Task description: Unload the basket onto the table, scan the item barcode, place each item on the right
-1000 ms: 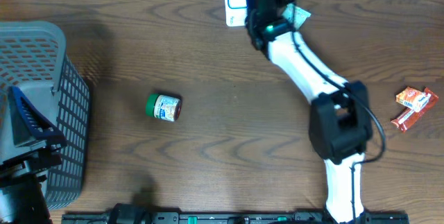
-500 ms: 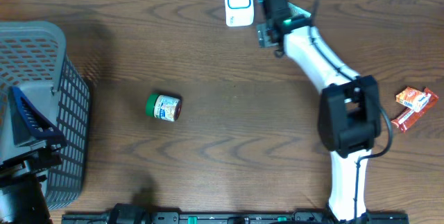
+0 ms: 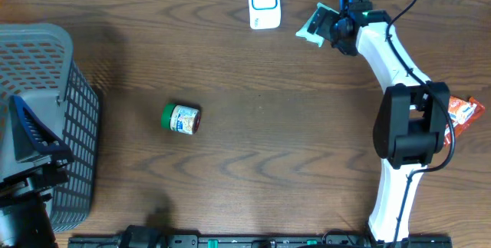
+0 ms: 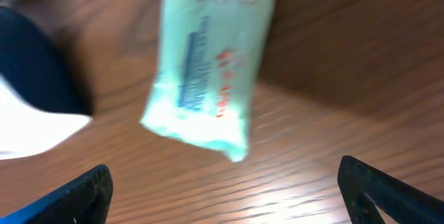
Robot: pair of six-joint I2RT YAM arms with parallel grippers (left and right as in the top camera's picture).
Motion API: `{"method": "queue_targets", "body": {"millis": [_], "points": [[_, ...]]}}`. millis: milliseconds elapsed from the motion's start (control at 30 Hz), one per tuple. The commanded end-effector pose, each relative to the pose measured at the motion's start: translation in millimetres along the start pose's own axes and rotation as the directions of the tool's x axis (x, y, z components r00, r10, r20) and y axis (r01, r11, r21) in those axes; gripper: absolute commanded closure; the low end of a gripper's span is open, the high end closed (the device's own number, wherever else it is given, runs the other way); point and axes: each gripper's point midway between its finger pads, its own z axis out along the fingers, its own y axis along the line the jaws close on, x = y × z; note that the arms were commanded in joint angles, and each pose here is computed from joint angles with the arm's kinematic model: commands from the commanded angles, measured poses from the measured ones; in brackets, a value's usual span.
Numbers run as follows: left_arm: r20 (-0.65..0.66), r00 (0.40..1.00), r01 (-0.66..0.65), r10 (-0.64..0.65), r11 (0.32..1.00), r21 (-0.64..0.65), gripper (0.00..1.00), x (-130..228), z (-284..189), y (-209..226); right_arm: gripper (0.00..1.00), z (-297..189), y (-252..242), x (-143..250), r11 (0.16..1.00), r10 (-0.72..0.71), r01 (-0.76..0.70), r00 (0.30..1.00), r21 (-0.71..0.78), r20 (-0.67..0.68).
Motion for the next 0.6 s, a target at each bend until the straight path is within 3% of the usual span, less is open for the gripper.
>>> {"method": "queue_targets", "body": {"millis": [0, 200, 567], "points": [[0.011, 1.000, 0.009, -0.009, 1.000, -0.010, 0.16, -2.3, -3.5, 3.6, 0.01, 24.7, 4.0, 18.7, 0.988, 0.150, -0.153, 0.985, -0.024, -0.079], [0.011, 1.000, 0.009, -0.009, 1.000, -0.010, 0.16, -2.3, -3.5, 3.6, 0.01, 52.6, -19.3, 24.8, 0.970, 0.241, -0.237, 0.969, 0.058, -0.062], [0.011, 1.000, 0.009, -0.009, 1.000, -0.010, 0.16, -2.3, -3.5, 3.6, 0.01, 72.6, -27.9, 22.3, 0.969, 0.234, -0.232, 0.972, 0.084, -0.010]]}}
